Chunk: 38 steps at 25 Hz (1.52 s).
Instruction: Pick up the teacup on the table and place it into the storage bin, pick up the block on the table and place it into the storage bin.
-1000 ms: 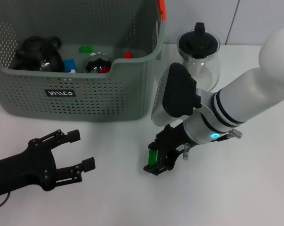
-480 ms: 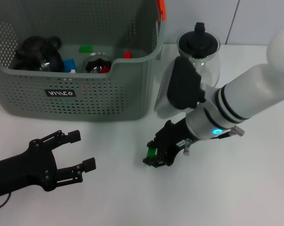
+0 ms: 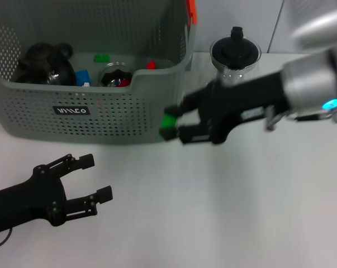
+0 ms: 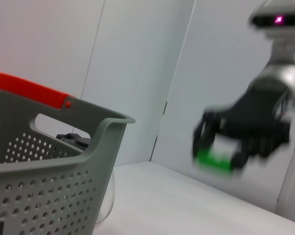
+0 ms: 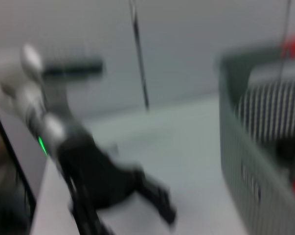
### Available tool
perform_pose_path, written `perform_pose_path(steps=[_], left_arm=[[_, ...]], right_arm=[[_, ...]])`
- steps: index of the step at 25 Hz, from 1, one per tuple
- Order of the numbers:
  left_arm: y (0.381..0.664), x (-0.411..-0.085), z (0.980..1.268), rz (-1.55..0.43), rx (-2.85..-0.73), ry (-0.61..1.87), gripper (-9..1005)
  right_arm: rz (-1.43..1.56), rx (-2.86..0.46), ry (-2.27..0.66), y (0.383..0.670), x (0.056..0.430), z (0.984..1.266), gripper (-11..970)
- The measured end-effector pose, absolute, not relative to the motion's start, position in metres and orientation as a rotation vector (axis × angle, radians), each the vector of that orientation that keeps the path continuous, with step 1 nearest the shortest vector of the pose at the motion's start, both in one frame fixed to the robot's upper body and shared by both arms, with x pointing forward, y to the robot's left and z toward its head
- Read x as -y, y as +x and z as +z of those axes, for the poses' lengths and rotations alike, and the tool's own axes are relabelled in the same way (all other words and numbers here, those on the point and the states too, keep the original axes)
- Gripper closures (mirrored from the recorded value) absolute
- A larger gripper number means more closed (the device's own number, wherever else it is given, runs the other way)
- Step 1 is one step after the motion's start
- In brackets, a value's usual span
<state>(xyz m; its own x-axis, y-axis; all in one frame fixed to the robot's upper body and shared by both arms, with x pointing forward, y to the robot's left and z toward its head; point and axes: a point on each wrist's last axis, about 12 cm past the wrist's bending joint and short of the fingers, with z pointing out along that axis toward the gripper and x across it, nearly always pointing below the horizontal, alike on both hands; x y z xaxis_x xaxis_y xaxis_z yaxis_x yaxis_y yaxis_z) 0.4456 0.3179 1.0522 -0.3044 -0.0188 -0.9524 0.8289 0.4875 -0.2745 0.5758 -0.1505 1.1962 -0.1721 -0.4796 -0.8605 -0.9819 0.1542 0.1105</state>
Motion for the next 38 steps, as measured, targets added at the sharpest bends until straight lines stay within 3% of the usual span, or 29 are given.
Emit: perform_pose_path(steps=[1, 7, 18, 21, 27, 35, 38], left_arm=[[0.446, -0.318, 1.052, -0.995, -1.668, 0.703, 92], [0.448, -0.317, 1.054, -0.999, -1.665, 0.706, 92], [0.449, -0.314, 1.053, -1.011, -1.659, 0.701, 91], [0.449, -0.314, 1.053, -1.012, -1.659, 0.700, 91], [0.450, -0.314, 1.053, -1.009, -1.659, 0.697, 91], [0.452, -0.313, 1.053, -1.000, -1.660, 0.693, 92], [0.451, -0.314, 1.053, -0.996, -1.657, 0.686, 92]], right_arm=[[0.959, -1.652, -1.349, 0.573, 0.160, 1.215, 532], [1.015, -1.444, -1.174, 0.581, 0.158, 1.236, 533], [0.721, -1.700, -0.989, 0.671, 0.069, 1.209, 533], [0.613, -1.775, -1.008, 0.685, 0.049, 1.201, 533], [0.512, -1.874, -1.071, 0.689, 0.036, 1.190, 532], [0.569, -1.778, -1.062, 0.684, 0.049, 1.210, 484], [0.673, -1.665, -1.007, 0.671, 0.071, 1.228, 332]])
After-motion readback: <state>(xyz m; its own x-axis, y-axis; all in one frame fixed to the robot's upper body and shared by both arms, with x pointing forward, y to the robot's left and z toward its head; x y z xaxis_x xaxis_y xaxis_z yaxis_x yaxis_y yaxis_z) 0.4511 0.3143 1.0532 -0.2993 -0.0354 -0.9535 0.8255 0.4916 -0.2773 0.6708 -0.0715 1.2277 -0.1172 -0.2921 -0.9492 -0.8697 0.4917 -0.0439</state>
